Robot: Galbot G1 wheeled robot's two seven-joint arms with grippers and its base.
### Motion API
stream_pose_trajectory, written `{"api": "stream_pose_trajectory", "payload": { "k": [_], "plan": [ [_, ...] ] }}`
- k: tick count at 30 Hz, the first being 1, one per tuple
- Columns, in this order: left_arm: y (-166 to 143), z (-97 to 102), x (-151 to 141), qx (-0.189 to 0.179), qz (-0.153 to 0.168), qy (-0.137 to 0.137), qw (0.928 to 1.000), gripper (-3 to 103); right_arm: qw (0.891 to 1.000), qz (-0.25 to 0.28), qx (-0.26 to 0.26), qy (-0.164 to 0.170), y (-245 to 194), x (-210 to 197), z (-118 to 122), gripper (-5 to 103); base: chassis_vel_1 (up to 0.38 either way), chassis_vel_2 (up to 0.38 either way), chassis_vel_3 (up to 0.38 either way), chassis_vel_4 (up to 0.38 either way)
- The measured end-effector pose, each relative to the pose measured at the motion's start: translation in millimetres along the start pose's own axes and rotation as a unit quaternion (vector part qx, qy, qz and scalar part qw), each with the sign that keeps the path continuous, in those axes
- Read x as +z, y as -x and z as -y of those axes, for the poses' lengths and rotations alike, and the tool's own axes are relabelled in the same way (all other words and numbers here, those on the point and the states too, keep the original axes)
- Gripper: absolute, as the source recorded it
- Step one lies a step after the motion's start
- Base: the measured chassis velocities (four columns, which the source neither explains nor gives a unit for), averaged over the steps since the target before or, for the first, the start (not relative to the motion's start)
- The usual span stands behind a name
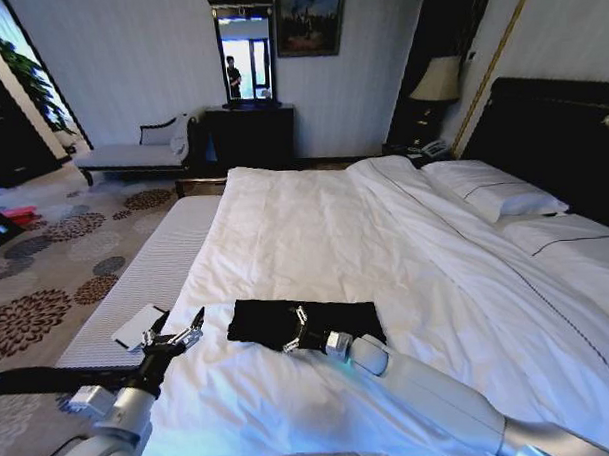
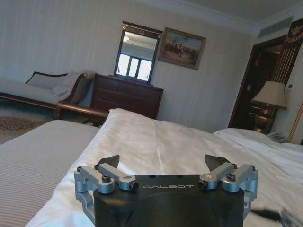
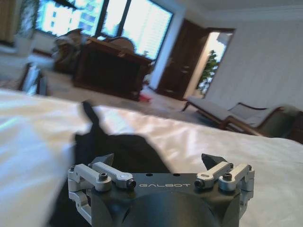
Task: Fold the clothes on the bed.
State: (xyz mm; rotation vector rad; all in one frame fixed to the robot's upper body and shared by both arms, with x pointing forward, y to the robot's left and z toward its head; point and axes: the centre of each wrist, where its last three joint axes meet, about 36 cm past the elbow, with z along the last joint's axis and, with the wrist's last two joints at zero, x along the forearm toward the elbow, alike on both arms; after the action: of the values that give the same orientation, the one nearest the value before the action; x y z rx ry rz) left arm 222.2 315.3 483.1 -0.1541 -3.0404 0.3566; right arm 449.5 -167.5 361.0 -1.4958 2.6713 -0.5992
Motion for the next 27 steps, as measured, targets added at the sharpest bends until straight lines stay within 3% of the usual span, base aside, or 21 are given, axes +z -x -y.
{"api": "stream_pose_trajectory", "payload": {
  "k": [3, 6, 10, 14, 21, 27],
  "plan": [
    [0, 1.1, -5, 0.003, 0.004, 0.003, 1.0000, 100, 1.000, -0.008, 0.016, 0.007, 17, 8, 17, 100, 0.000, 0.000, 0.000, 0.000],
    [1, 2.0, -8, 0.005, 0.006, 0.003, 1.0000, 100, 1.000, -0.013, 0.017, 0.016, 33, 17, 16, 100, 0.000, 0.000, 0.000, 0.000],
    [4, 2.9, -12, 0.007, 0.007, 0.004, 0.9999, 100, 0.999, -0.002, 0.004, 0.041, 70, 17, -4, 100, 0.000, 0.000, 0.000, 0.000],
    [5, 0.3, -17, 0.005, 0.008, 0.004, 0.9999, 100, 0.998, 0.013, -0.028, 0.058, 109, 8, -40, 100, 0.000, 0.000, 0.000, 0.000],
    [5, -4.0, -19, 0.001, 0.007, 0.003, 1.0000, 100, 0.997, 0.015, -0.055, 0.056, 114, 8, -70, 100, 0.000, 0.000, 0.000, 0.000],
    [6, -5.3, -15, 0.000, 0.005, -0.001, 1.0000, 100, 0.997, 0.016, -0.046, 0.056, 110, 7, -68, 100, 0.000, 0.000, 0.000, 0.000]
  ]
}}
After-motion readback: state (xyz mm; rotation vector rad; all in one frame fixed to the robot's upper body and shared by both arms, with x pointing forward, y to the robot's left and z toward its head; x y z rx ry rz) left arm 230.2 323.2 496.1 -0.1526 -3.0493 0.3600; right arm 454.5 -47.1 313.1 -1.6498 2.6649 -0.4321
